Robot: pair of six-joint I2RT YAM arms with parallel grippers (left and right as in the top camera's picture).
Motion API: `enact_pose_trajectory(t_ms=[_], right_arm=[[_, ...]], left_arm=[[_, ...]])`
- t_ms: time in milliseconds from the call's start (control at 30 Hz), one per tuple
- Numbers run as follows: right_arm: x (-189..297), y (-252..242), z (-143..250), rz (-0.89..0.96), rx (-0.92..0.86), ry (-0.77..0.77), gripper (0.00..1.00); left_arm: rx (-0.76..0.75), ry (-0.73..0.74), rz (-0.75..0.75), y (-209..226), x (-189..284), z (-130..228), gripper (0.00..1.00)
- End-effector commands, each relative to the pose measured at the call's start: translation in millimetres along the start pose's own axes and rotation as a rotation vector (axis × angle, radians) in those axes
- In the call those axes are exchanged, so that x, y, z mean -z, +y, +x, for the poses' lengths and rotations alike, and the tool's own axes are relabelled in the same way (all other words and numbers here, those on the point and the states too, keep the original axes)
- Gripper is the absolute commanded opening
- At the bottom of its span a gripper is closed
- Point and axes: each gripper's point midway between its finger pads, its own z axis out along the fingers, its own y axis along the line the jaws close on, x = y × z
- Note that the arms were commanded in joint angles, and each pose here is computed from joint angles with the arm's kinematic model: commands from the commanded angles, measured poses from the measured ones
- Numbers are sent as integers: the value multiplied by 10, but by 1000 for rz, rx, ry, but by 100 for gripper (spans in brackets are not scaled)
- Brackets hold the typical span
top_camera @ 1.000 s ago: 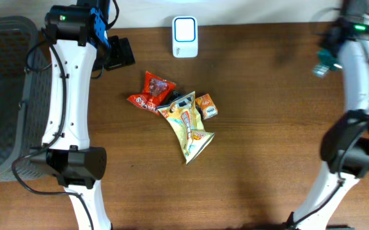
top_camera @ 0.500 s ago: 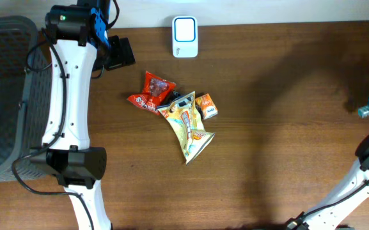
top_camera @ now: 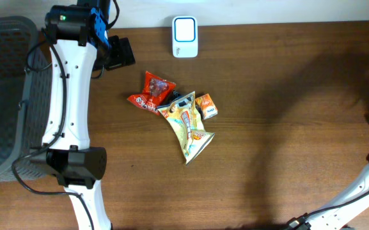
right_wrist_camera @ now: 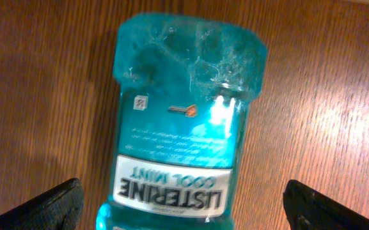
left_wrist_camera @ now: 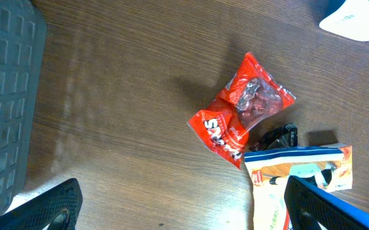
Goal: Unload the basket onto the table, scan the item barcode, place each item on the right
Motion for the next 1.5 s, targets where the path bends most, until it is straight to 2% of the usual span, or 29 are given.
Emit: enact_pose_trajectory(t_ms=[0,100,167,267,333,400,500,600,667,733,800,867,967,1000,1100,1167,1367,1467], right_arm=[[416,389,-49,-232,37,33,98],[947,890,66,-538,69,124,98],[1409,1288,248,-788,177,179,99],[1967,1751,756,-1091,378,293,98],[2208,1935,1237,-1181,492,399,99],[2322,2044,1735,-1174,616,474,99],[2470,2137,2519,-1115,815,572,84],[2532,2116,3234,-975,998,634,75],[2560,2072,3805,-828,1174,621,75],[2575,2025,4193,-713,1324,562,72],[2667,1947,4581,-666,1434,561,51],[2775,1816,4960,-645,1519,606,46],[2901,1613,5379,-615,1619,656,42],[2946,1556,5504,-614,1649,667,34],[3042,1387,5822,-602,1731,687,23],[3060,1255,6009,-579,1765,707,22],[2789,1069,6307,-486,1714,722,8],[2568,1084,6363,-472,1702,676,9]], left_arm=[[6,-9,13,-18,67,14,99],[6,-9,13,-18,67,14,99],[6,-9,14,-19,67,14,99],[6,-9,13,-18,67,14,99],[6,-9,13,-18,67,14,99],[6,-9,13,-18,67,14,99],[6,-9,13,-18,67,14,99],[6,-9,13,-18,67,14,99],[6,-9,13,-18,67,14,99],[6,-9,13,-18,67,15,99],[6,-9,13,-18,67,14,99],[6,-9,13,-18,67,14,99],[6,-9,13,-18,67,14,99],[6,-9,13,-18,67,14,99],[6,-9,14,-19,67,14,99],[6,-9,13,-18,67,14,99],[6,-9,13,-18,67,14,99],[6,-9,13,-18,67,14,99]])
